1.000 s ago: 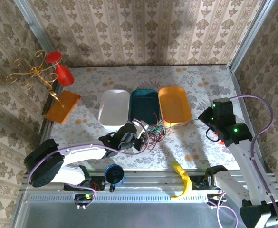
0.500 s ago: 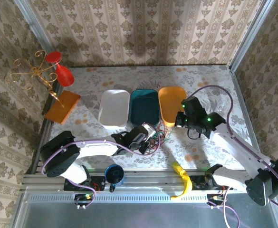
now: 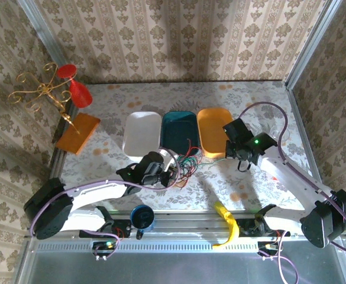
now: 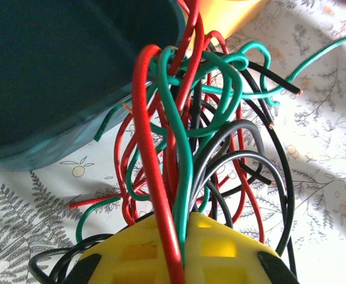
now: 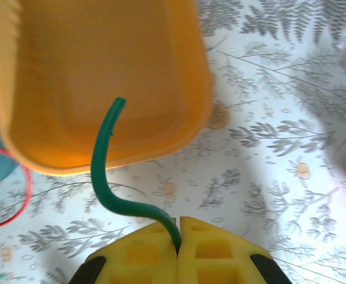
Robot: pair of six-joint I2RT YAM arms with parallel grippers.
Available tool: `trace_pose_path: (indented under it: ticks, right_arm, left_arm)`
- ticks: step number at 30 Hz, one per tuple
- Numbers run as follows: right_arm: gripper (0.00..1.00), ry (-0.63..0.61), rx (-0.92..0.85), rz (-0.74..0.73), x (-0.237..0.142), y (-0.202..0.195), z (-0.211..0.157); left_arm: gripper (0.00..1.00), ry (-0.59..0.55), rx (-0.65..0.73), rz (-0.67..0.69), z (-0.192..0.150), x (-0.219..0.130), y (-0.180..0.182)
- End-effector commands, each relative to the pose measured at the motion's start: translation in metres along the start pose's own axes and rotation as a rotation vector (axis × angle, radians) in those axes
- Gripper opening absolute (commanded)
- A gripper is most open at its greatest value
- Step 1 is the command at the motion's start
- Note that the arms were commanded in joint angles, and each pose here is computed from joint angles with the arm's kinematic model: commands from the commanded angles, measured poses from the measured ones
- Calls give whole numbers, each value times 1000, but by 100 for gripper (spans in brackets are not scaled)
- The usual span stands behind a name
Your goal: Untangle the cables
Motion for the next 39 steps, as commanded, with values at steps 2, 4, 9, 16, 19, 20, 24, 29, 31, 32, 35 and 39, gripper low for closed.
trace_pose_path:
  ticks: [2,4,9,16,19,20,24,29,31,32,35,39]
  right_arm:
    - [0,71,-15,-150,2,-29,-7]
    - [0,81,12,-176,3,-40,-8]
    - [0,65,130,-191,-1,-71,-5]
    - [0,-8,178,17,-9,-63,8]
    - [0,-81,47,166,-18,-25,15]
    - [0,-106,-22,216,-23,-7,16]
    - [0,-141,-208,479,-40,50,10]
    - [0,-51,-361,509,-32,83,-4]
    - [0,4,-406,454,-23,86,-10]
    - [0,30,-422,416,-19,85,-12]
    - [0,98,-452,249,-2,74,-15]
    - [0,142,-488,-49,13,49,-12]
  left_arm:
    - [0,-107,-93,-74,11,-20,3]
    - [0,-132,-117,-89,12,-29,7]
    - [0,-182,-157,-103,13,-52,17]
    - [0,-126,-116,-82,9,-56,17]
    - [0,-84,-92,-97,9,-47,10]
    - [0,-71,-76,-105,9,-43,6]
    - [0,-39,-44,-143,13,-31,-7]
    - [0,-38,-30,-188,20,-23,-18]
    - [0,-41,-31,-195,20,-21,-19]
    - [0,-41,-32,-197,21,-20,-20]
    - [0,-50,-43,-197,20,-19,-18]
    - [0,-81,-84,-189,19,-22,-11]
Point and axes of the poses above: each hand's point on the last joint's axis, 136 mm out from that joint toward the fingers, its own x axis out along the fingers, its own y axis along the line the jaws close on, z = x × y, the point moved 7 cm from there along -x, back along the fingers, and after that the axes turned 9 degrees about -x, right-handed, at the moved point
